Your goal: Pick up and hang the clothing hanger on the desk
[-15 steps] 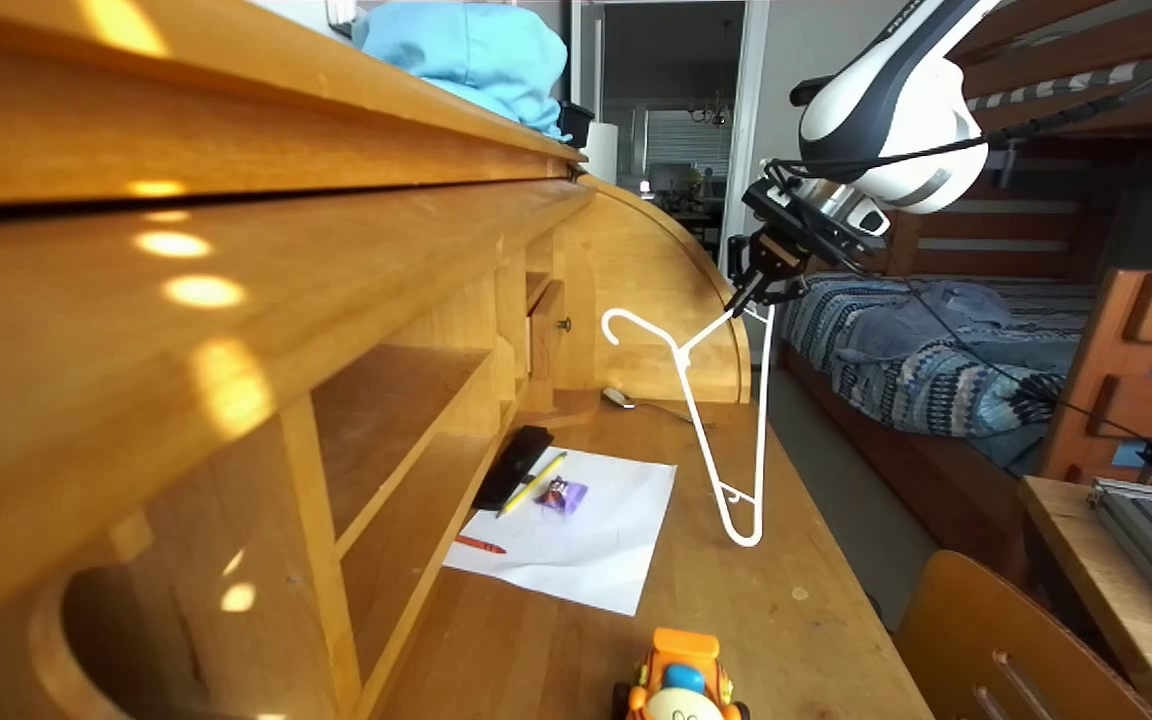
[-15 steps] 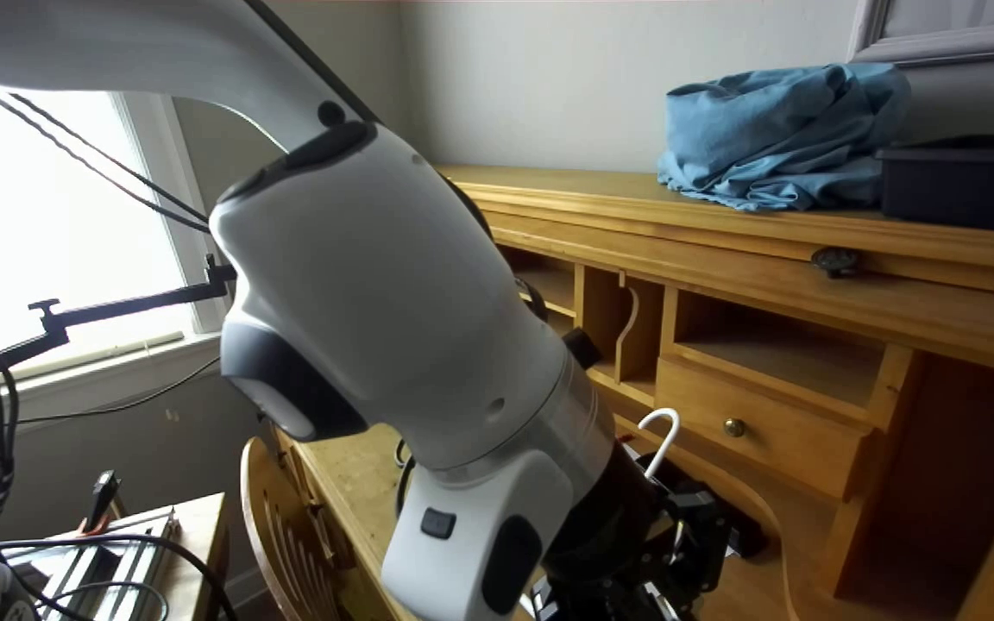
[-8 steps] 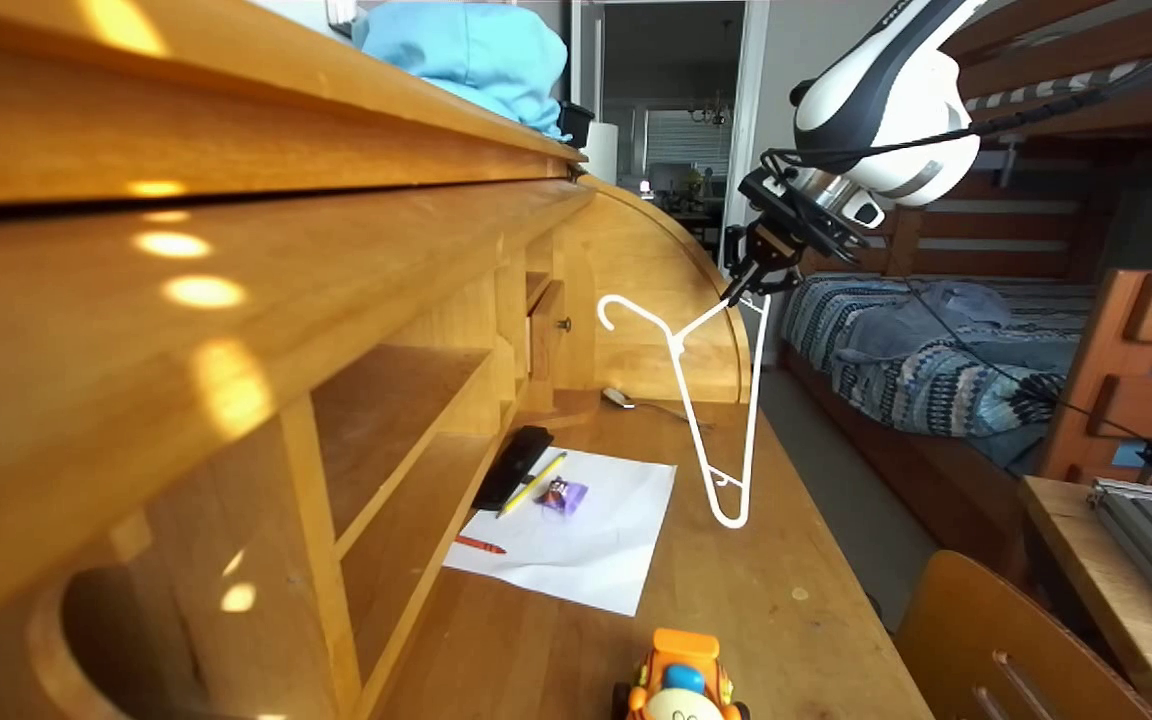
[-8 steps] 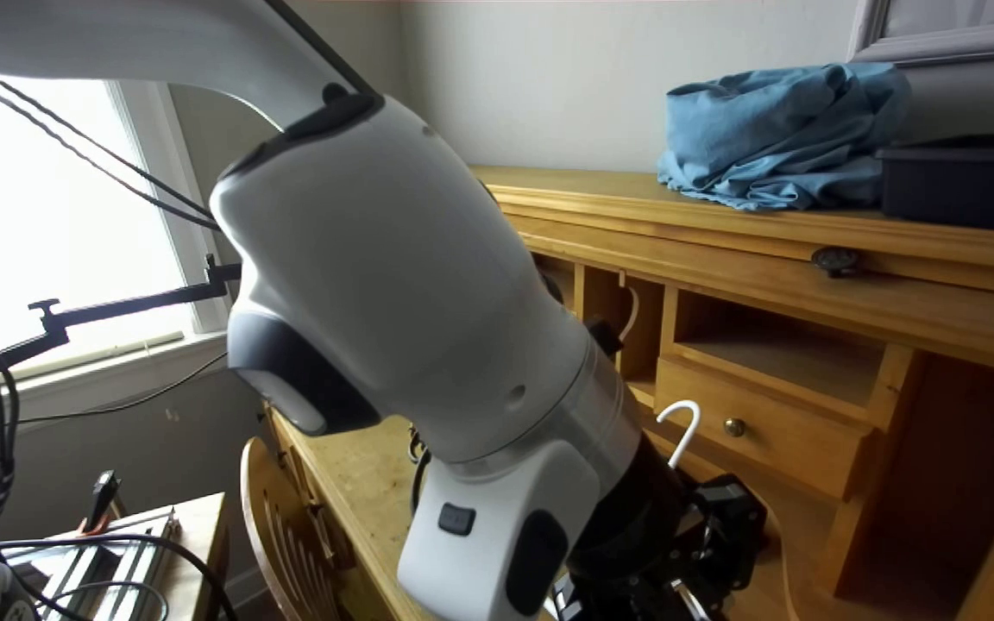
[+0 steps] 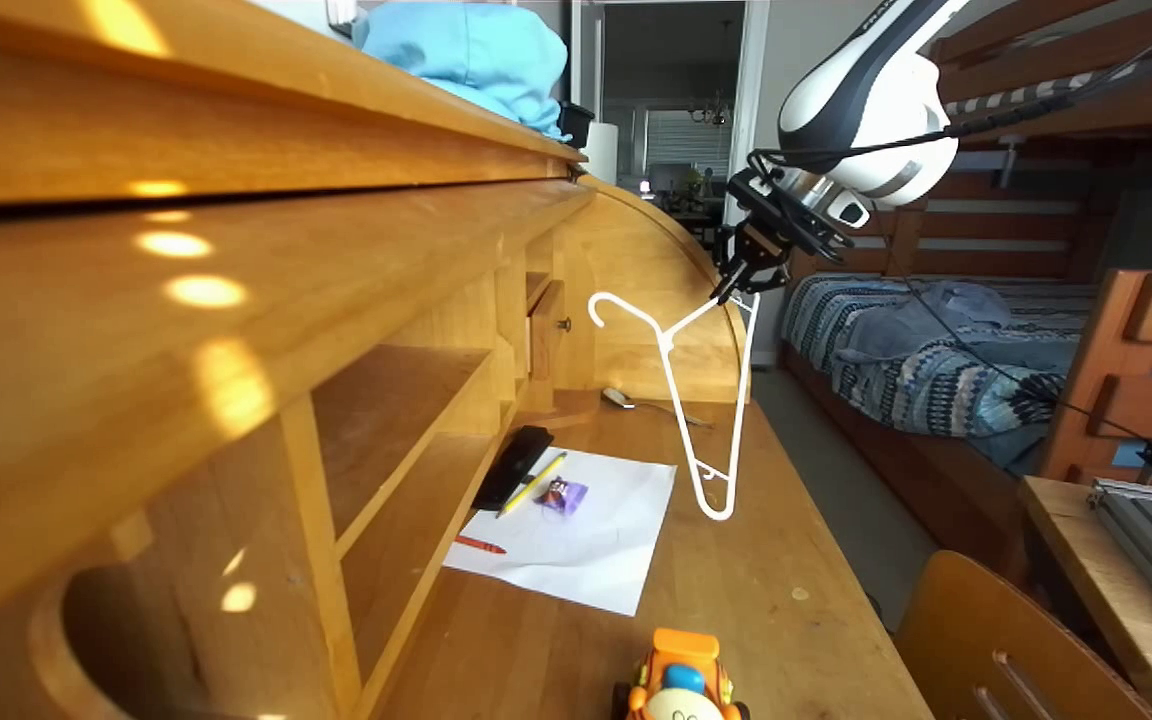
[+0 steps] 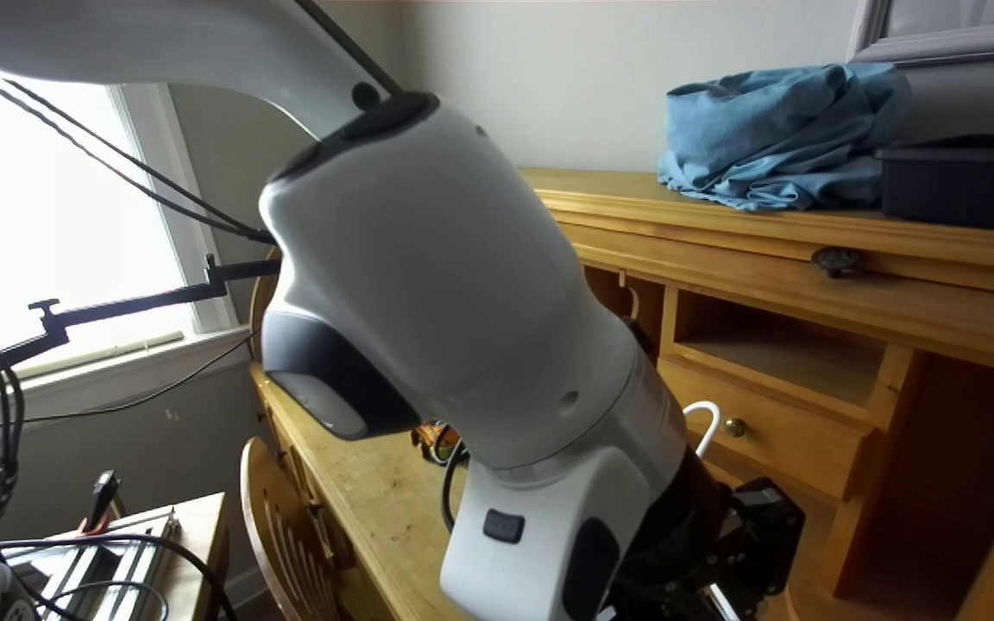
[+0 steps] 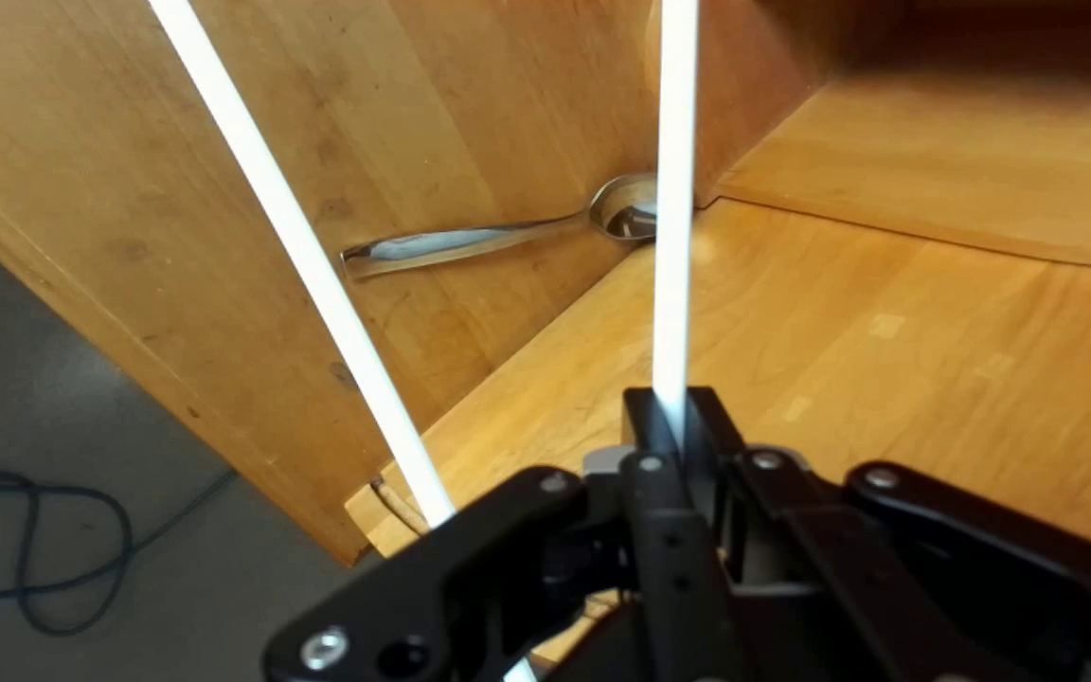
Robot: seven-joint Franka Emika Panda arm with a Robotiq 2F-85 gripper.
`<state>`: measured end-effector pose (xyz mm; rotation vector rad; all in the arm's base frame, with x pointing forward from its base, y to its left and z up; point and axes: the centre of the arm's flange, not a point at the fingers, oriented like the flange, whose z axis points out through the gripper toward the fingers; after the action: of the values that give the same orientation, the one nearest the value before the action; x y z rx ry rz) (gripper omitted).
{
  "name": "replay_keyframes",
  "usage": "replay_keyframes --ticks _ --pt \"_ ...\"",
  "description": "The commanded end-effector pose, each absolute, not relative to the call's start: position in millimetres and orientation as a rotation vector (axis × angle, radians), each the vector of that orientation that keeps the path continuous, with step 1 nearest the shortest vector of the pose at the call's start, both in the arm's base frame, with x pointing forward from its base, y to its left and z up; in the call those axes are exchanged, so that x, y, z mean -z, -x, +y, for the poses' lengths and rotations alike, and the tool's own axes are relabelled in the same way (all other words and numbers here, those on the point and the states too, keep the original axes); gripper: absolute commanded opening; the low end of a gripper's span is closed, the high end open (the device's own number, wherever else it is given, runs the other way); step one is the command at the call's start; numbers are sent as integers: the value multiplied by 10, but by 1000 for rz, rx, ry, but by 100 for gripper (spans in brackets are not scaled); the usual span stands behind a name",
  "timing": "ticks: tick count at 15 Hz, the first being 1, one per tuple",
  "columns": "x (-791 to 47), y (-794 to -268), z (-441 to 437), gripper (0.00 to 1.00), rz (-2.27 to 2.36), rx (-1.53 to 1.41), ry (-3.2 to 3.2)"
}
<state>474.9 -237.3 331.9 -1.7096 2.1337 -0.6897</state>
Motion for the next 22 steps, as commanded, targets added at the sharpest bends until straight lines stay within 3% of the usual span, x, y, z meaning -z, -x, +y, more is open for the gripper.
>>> replay_keyframes --ticks 1,22 --pt "-3270 -4878 -2521 2 2150 661 1676" --pt "-3078 -5337 -2583 2 2129 603 1720"
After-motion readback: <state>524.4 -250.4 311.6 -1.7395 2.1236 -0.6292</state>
